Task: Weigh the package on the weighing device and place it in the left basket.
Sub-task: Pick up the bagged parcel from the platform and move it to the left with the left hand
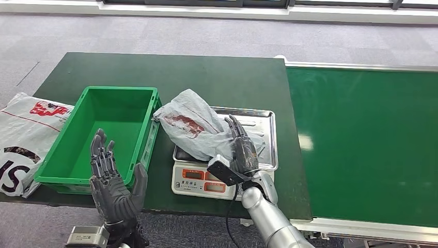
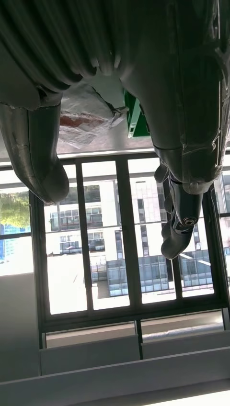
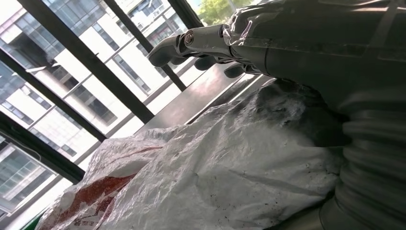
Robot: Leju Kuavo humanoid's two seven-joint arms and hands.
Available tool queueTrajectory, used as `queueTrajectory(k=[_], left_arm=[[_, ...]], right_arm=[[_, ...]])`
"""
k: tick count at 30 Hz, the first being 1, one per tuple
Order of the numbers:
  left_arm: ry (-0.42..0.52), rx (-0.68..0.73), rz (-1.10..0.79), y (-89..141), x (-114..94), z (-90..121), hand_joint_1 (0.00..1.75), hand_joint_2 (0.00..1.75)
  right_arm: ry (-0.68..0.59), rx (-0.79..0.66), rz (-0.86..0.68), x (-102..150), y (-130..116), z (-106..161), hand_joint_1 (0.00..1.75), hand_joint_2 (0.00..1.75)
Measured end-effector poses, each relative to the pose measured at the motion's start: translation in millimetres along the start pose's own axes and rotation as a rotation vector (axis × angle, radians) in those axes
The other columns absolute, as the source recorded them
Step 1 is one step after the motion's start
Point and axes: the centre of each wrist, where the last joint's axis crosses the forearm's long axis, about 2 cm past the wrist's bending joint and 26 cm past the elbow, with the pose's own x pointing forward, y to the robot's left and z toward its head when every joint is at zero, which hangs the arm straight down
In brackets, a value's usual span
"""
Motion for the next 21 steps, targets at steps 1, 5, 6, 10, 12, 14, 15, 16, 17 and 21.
queueTrajectory(k=[1,5,6,10,12,14,15,16,17,21], left_arm=[[0.0,0.0,0.0,0.0,0.0,0.0,0.0,1.75],[0.0,0.001,0.001,-0.1,0.0,-0.3,0.0,1.75],[0.0,0.001,0.002,-0.1,-0.1,-0.4,0.0,1.75],[-0.001,0.001,0.002,-0.2,-0.1,-0.7,0.0,1.75],[-0.001,0.001,0.002,-0.2,-0.1,-0.8,0.0,1.75],[-0.001,0.002,0.002,-0.2,-0.1,-0.8,0.0,1.75],[-0.001,0.001,0.002,-0.2,-0.1,-0.9,0.0,1.75],[-0.001,0.001,0.003,-0.2,-0.1,-0.9,0.0,1.75],[-0.001,0.001,0.003,-0.2,-0.2,-0.9,0.0,1.75],[-0.001,0.003,0.005,-0.3,-0.2,-1.2,0.0,1.75]], right_arm=[[-0.002,0.001,-0.003,0.1,-0.2,-0.1,0.0,1.75],[-0.007,0.006,-0.025,0.9,-0.2,-0.7,0.0,1.75],[-0.01,0.008,-0.03,1.3,-0.2,-1.0,0.0,1.75],[-0.021,0.013,-0.043,2.8,-0.6,-2.3,0.0,1.75],[-0.025,0.017,-0.05,3.3,-1.0,-2.9,0.0,1.75],[-0.027,0.021,-0.074,3.9,-1.4,-3.2,0.0,1.75],[-0.028,0.022,-0.098,4.4,-1.5,-3.2,0.0,1.75],[-0.031,0.022,-0.125,5.2,-1.8,-3.2,0.0,1.75],[-0.036,0.022,-0.154,6.2,-2.3,-3.2,0.0,1.75],[-0.076,0.024,-0.207,11.1,-5.2,-4.4,0.0,1.75]])
